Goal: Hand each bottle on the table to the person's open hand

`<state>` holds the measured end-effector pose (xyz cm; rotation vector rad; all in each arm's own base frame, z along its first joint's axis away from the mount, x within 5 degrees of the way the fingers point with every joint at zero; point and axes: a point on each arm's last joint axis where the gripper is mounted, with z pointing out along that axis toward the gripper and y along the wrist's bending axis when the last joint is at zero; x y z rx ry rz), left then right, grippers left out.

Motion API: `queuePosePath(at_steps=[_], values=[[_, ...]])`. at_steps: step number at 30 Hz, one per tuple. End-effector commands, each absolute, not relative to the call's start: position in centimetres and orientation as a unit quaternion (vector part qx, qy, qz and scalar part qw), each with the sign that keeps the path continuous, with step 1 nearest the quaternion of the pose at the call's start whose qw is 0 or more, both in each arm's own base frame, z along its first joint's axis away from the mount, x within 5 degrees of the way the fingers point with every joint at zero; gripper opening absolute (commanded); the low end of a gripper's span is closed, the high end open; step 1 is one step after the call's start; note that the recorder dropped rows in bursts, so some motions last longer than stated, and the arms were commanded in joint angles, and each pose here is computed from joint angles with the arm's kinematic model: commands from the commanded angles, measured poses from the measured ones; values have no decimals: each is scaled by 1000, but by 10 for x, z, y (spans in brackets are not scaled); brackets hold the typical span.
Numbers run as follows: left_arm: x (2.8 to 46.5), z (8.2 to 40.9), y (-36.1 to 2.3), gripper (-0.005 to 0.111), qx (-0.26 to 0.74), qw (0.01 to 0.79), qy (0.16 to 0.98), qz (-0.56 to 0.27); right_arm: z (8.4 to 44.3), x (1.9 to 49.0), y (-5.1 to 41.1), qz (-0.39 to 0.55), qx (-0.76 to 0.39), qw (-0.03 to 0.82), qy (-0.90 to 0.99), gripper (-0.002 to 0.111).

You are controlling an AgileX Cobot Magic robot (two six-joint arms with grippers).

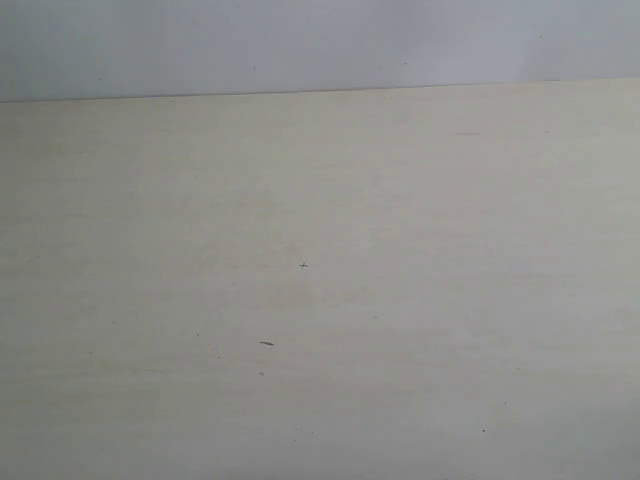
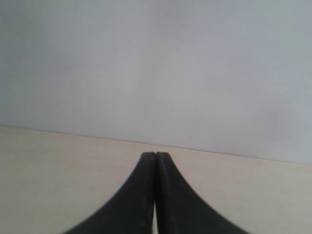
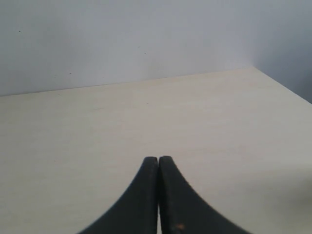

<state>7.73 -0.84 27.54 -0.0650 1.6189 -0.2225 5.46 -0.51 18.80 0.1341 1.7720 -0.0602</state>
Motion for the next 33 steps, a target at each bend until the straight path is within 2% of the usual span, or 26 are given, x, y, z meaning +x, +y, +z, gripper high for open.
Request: queuePosePath(at_steps=[1, 10, 14, 26, 33], values=[[74, 255, -7, 1, -31, 685, 722, -90, 187, 54, -6, -30, 60, 632, 772, 0], [64, 208, -5, 1, -21, 699, 710, -78, 187, 54, -6, -30, 60, 632, 772, 0], [57, 208, -5, 1, -6, 715, 696, -64, 187, 54, -6, -30, 60, 632, 772, 0], [53, 181, -4, 1, 32, 605, 795, -24, 187, 54, -6, -30, 60, 632, 772, 0], [53, 181, -4, 1, 32, 606, 795, -24, 187, 54, -6, -30, 60, 632, 772, 0]])
